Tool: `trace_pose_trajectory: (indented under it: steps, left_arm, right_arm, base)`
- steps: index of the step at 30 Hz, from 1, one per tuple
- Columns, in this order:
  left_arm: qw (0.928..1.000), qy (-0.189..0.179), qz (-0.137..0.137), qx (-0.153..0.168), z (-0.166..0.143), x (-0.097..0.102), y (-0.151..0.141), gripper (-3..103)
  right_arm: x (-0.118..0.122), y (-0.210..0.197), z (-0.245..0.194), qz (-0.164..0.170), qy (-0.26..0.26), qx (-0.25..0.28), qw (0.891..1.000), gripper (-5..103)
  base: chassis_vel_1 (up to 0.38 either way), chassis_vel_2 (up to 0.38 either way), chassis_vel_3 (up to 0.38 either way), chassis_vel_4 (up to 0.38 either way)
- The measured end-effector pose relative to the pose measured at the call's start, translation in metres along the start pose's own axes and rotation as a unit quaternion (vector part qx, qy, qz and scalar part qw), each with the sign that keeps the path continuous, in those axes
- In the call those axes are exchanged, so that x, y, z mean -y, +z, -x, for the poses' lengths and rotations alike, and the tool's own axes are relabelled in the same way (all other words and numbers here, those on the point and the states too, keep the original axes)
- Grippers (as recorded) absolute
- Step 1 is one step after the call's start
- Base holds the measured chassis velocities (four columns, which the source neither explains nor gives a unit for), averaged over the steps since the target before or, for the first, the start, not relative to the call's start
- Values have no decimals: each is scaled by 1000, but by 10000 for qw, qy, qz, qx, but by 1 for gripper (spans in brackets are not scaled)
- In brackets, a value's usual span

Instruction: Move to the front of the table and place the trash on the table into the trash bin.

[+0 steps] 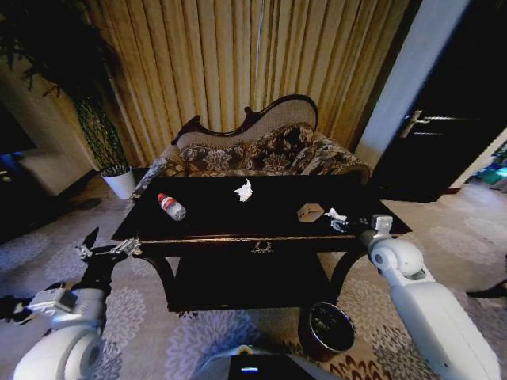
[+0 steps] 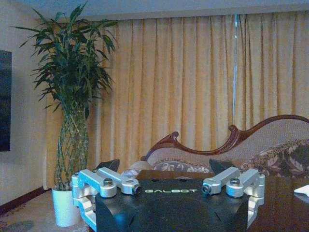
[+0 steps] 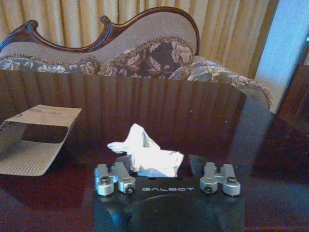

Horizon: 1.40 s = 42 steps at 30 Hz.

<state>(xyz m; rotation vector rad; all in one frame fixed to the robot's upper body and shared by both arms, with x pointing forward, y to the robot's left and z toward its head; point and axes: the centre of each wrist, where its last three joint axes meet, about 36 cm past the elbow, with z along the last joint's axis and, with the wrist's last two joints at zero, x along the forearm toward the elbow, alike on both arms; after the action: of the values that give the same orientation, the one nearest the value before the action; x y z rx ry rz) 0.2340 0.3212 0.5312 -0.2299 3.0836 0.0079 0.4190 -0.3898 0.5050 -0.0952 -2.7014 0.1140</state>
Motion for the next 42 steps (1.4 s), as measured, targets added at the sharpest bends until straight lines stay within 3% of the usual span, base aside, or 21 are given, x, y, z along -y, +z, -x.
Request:
trace_pose_trajectory:
  steps: [7,10,12,14,15,17,18,23,25,27,34,42]
  left_arm:
    - [10000,-8,-7,-8,0,0,1,100]
    - [10000,-9,-7,-9,0,0,1,100]
    - [10000,-10,-6,-11,0,0,1,100]
    - [10000,-12,-4,-15,0,0,1,100]
    - [10000,-13,-4,-18,0,0,1,100]
    - [10000,-14,-3,-19,0,0,1,100]
    - [10000,-15,-3,-18,0,0,1,100]
    - [10000,-19,-3,-10,0,0,1,100]
    - [10000,-20,-2,-5,0,0,1,100]
    - [10000,-21,-1,-5,0,0,1,100]
    - [10000,-32,2,17,1,-1,1,100]
    - [9999,-100,-48,91,2,-7,1,100]
  right_arm:
    - [1,2,-1,-41,43,35,10000,42]
    - [1,3,-1,-43,46,35,10000,37]
    - [1,3,-1,-45,48,34,10000,21]
    - [1,3,-1,-45,47,34,10000,21]
    - [1,4,-1,-44,50,37,10000,10]
    - [1,4,-1,-43,52,46,10000,10]
    - [1,3,-2,-37,57,89,9999,2]
    - [2,2,-6,19,46,289,9996,1]
    - [2,1,-12,140,-7,702,9974,0]
    - [1,0,-13,159,-18,751,9970,0]
    - [-10,12,-34,780,-200,1659,9828,0]
    - [-27,27,-49,1174,-180,2006,9724,0]
  base:
    - [0,0,0,0]
    - [0,0,0,0]
    - [0,0,0,0]
    - [0,0,0,0]
    - [0,0,0,0]
    - [0,0,0,0]
    - [0,0,0,0]
    - [0,0,0,0]
    - [0,0,0,0]
    - [0,0,0,0]
    - [0,0,0,0]
    - [0,0,0,0]
